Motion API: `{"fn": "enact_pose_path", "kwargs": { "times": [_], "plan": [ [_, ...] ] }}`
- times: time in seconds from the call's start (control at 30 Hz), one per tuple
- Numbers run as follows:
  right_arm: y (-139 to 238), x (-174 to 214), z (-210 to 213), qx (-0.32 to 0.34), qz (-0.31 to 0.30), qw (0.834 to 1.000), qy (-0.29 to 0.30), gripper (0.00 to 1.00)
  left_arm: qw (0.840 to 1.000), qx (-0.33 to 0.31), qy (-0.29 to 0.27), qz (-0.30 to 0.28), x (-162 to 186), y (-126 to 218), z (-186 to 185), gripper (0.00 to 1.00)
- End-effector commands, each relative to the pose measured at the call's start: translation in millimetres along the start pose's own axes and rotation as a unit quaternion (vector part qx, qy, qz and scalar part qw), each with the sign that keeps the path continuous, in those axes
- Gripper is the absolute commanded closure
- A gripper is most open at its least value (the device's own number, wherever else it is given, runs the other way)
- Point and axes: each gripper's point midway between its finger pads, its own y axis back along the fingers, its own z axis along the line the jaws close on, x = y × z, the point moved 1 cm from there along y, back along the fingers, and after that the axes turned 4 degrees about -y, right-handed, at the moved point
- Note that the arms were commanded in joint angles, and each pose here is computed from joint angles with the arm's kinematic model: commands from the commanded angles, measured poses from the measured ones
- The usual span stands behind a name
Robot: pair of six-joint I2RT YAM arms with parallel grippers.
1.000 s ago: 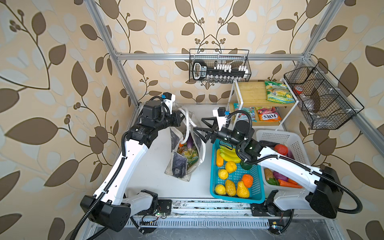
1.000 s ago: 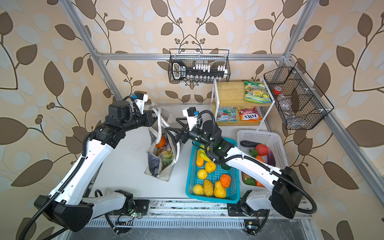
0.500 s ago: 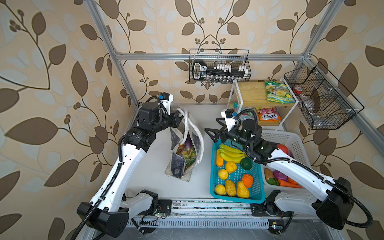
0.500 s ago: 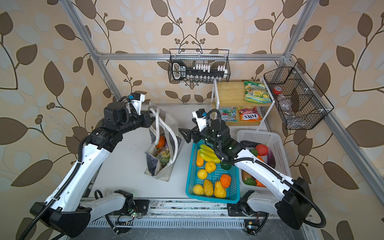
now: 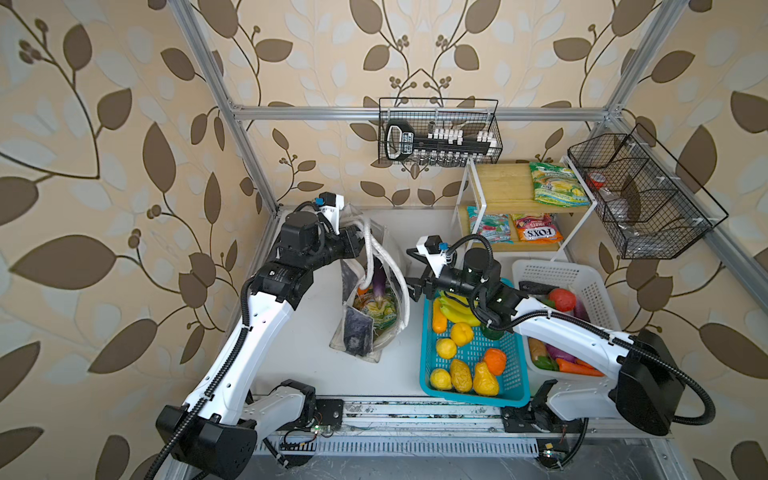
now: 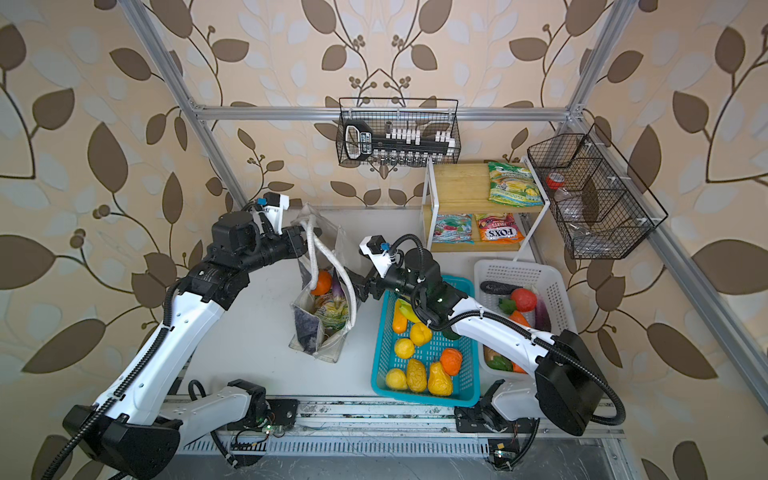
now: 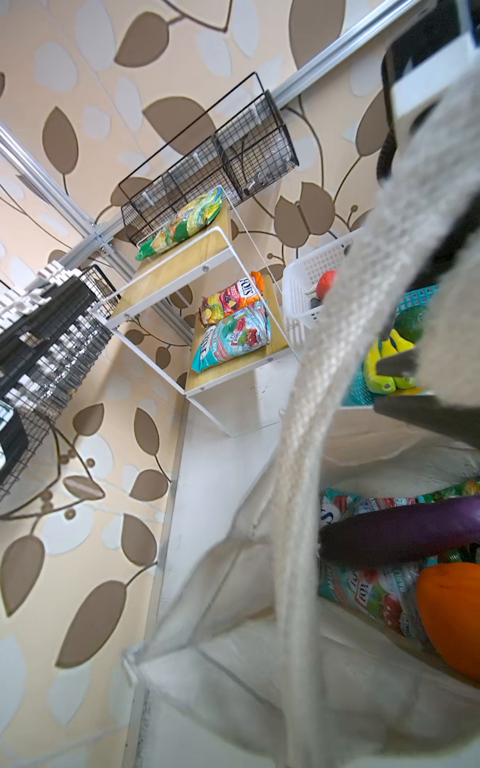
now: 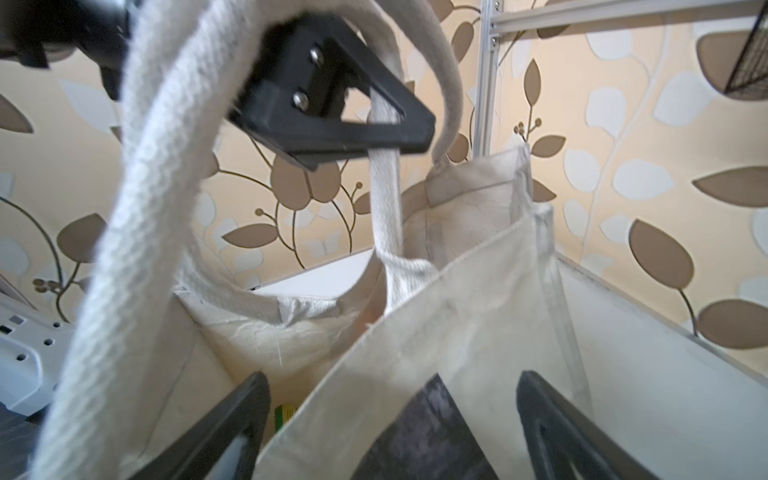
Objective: Place the food into the grocery bag and tie it
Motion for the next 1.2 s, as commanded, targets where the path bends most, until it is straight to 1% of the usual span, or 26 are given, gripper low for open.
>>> {"fn": "enact_pose_path", "kwargs": {
  "times": [0.0, 0.1, 0.2, 0.33, 0.4, 0.47, 0.5, 0.53, 0.6, 0.67, 0.93, 0.97, 1.0, 1.1, 1.17],
  "plan": [
    [-10.9, -20.4, 30.7, -0.073, -0.068, 0.994, 0.038, 0.11, 0.997, 0.009, 0.015, -0.08, -24.0, 14.0, -6.0, 1.0],
    [-24.8, -22.7, 43.9, -0.106, -0.076, 0.991, 0.033, 0.11, 0.997, 0.034, 0.006, -0.073, -24.4, 13.5, -15.4, 1.0],
    [-35.3, -21.4, 55.0, -0.129, -0.079, 0.988, 0.034, 0.11, 0.997, 0.037, 0.014, -0.064, -23.5, 12.0, -16.6, 1.0],
    [-41.0, -23.5, 59.2, -0.137, -0.094, 0.986, 0.028, 0.11, 0.998, 0.03, 0.026, -0.054, -18.8, 6.2, -10.4, 1.0],
    [-46.9, -24.8, 60.8, -0.138, -0.1, 0.985, 0.026, 0.12, 0.998, 0.006, 0.044, -0.044, -16.6, 6.7, -3.9, 1.0],
    [-51.8, -24.7, 65.9, -0.143, -0.105, 0.984, 0.031, 0.15, 0.998, 0.003, 0.047, -0.043, -16.3, 8.8, -4.1, 1.0],
    [-54.5, -25.5, 70.3, -0.149, -0.108, 0.982, 0.036, 0.18, 0.998, -0.004, 0.053, -0.046, -16.6, 10.2, -2.2, 1.0],
    [-56.8, -26.1, 73.4, -0.153, -0.109, 0.981, 0.037, 0.2, 0.997, -0.009, 0.058, -0.046, -16.0, 11.0, -0.7, 1.0],
    [-59.1, -29.4, 79.1, -0.162, -0.116, 0.979, 0.038, 0.23, 0.997, -0.011, 0.056, -0.047, -16.7, 11.4, -0.6, 1.0],
    [-59.9, -31.2, 83.2, -0.175, -0.12, 0.977, 0.035, 0.28, 0.997, -0.013, 0.056, -0.046, -16.6, 11.1, -0.1, 1.0],
    [-69.7, -30.0, 94.0, -0.191, -0.108, 0.975, 0.037, 0.29, 0.998, -0.013, 0.053, -0.04, -16.0, 11.0, -0.9, 1.0],
    [-72.2, -30.9, 95.4, -0.193, -0.105, 0.975, 0.036, 0.33, 0.998, -0.009, 0.053, -0.038, -15.8, 12.6, -3.4, 1.0],
    [-74.7, -32.1, 96.7, -0.195, -0.104, 0.975, 0.036, 0.38, 0.998, -0.006, 0.052, -0.039, -16.1, 14.8, -5.4, 1.0],
    [-75.5, -33.6, 95.1, -0.193, -0.109, 0.975, 0.028, 0.57, 0.997, -0.013, 0.051, -0.05, -16.6, 19.9, -4.0, 1.0],
    [-73.6, -31.0, 93.6, -0.185, -0.11, 0.976, 0.025, 0.68, 0.997, -0.017, 0.052, -0.047, -14.0, 20.1, -1.9, 1.0]
  ]
}}
